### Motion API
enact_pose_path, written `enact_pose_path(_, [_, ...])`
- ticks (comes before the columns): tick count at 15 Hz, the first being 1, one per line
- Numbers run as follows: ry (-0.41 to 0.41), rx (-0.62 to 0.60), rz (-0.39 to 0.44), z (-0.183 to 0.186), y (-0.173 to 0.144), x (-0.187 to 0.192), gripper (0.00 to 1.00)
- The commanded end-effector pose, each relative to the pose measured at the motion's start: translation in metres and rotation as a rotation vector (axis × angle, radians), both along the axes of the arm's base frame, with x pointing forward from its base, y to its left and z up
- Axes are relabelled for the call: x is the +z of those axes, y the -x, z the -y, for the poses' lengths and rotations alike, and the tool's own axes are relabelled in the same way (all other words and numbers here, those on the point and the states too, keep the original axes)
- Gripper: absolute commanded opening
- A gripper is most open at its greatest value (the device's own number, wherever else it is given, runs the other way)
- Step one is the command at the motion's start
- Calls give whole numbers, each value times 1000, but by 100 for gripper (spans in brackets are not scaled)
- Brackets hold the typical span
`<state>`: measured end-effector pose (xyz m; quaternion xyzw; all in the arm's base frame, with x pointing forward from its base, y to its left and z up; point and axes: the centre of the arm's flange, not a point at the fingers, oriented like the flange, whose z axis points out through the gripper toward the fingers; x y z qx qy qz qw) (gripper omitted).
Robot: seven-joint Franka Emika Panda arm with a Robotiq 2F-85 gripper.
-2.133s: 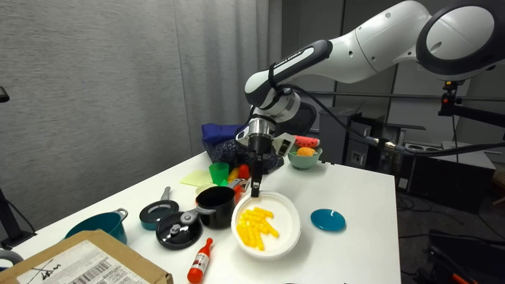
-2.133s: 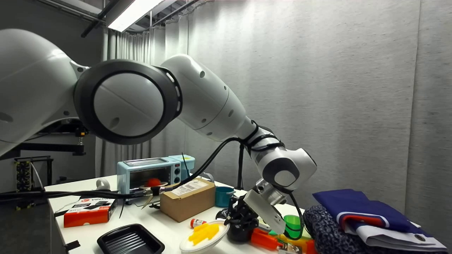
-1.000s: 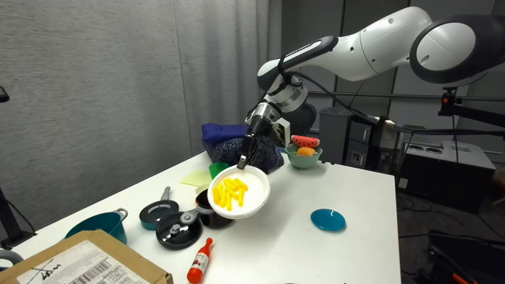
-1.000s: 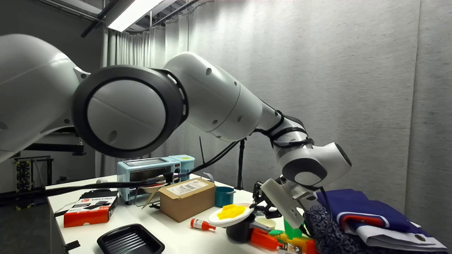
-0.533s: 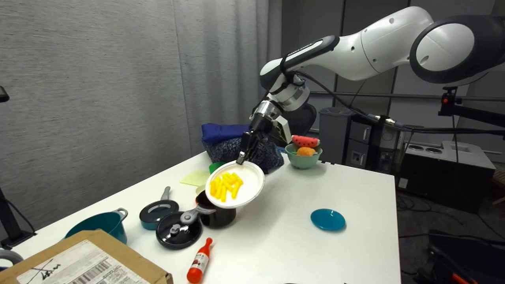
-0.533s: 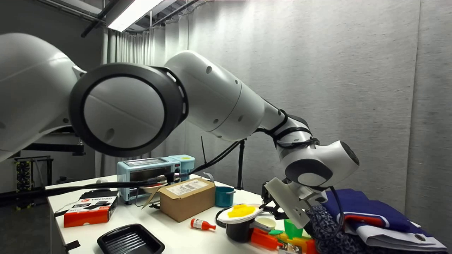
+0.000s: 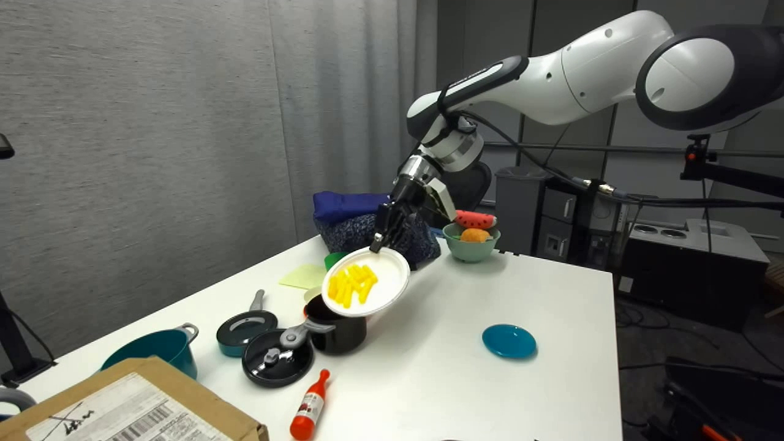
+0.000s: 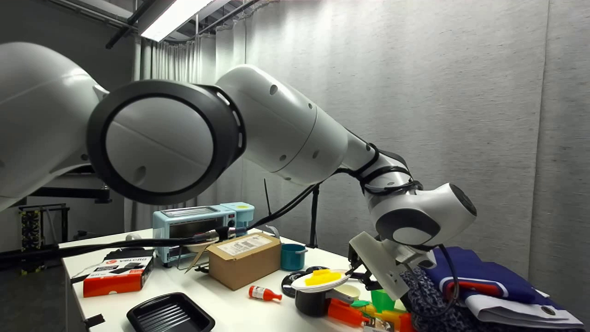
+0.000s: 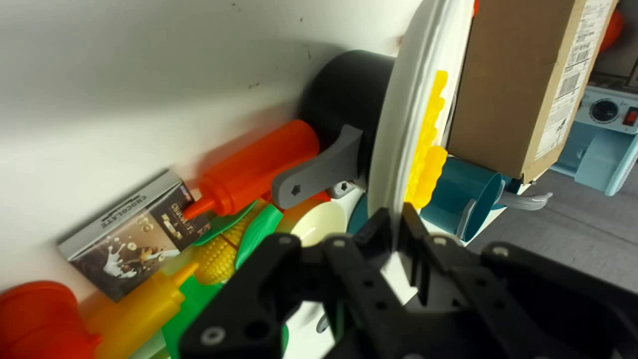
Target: Pour the fries on the white plate into the black pot
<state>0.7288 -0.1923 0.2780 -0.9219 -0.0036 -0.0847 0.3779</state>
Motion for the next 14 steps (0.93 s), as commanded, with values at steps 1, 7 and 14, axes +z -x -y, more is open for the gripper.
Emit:
enact_pose_path(1, [42, -33, -18, 0, -1, 18, 2])
enact_pose_path(7, [179, -12, -70, -4, -4, 50, 2])
enact_pose_path(14, [352, 13, -27, -30, -9, 79, 2])
